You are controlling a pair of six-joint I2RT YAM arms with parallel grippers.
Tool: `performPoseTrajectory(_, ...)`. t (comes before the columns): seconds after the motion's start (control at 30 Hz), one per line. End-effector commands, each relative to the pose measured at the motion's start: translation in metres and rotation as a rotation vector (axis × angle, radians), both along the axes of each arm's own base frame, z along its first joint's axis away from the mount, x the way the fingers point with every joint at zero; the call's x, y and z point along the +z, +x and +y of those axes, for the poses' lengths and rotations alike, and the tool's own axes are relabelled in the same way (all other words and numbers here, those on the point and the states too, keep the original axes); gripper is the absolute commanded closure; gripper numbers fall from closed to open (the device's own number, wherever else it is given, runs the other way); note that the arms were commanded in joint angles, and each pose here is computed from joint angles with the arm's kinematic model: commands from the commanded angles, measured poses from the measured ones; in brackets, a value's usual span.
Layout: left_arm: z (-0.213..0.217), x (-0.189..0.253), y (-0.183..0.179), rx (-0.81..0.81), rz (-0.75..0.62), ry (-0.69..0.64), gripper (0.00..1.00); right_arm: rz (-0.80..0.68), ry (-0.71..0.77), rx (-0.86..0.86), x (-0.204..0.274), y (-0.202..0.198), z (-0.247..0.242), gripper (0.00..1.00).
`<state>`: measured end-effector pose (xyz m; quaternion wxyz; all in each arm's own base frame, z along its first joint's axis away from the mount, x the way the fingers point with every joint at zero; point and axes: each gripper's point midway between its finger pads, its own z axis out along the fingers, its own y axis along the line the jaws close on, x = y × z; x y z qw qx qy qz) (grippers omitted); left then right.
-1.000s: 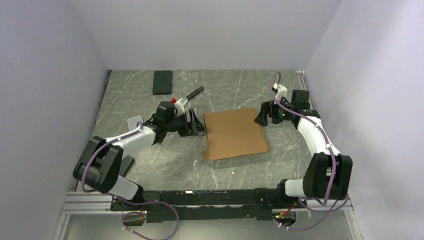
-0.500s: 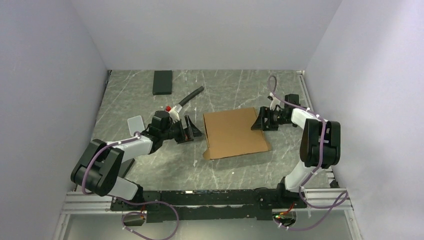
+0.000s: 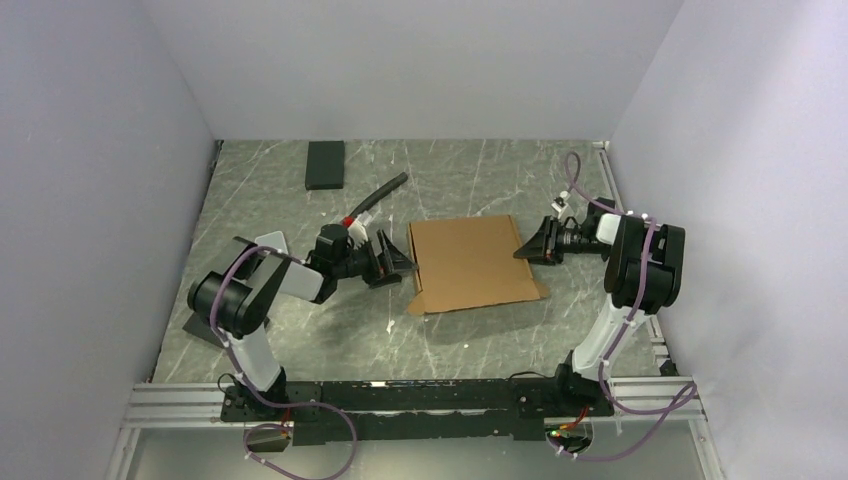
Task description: Fold the paper box
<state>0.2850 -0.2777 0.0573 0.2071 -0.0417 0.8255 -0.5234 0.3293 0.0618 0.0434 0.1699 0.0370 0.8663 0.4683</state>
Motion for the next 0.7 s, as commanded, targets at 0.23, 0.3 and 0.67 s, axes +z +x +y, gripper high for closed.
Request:
performPoseTrajectory(0.23,-0.027,0.023,0.008,-0.045,-0.040,-0.135,0.00,0.080,-0.037,0.011,-0.025,-0.013,-0.007,0.77)
performPoseTrajectory(0.3,-0.030,0.020,0.008,-0.046,-0.021,-0.131,0.00,0.079,-0.033,0.017,-0.025,-0.013,-0.007,0.75)
performPoseTrajectory(0.67,-0.036,0.025,0.012,0.003,0.075,-0.154,0.45,-0.253,-0.183,0.083,0.047,0.008,-0.019,0.33)
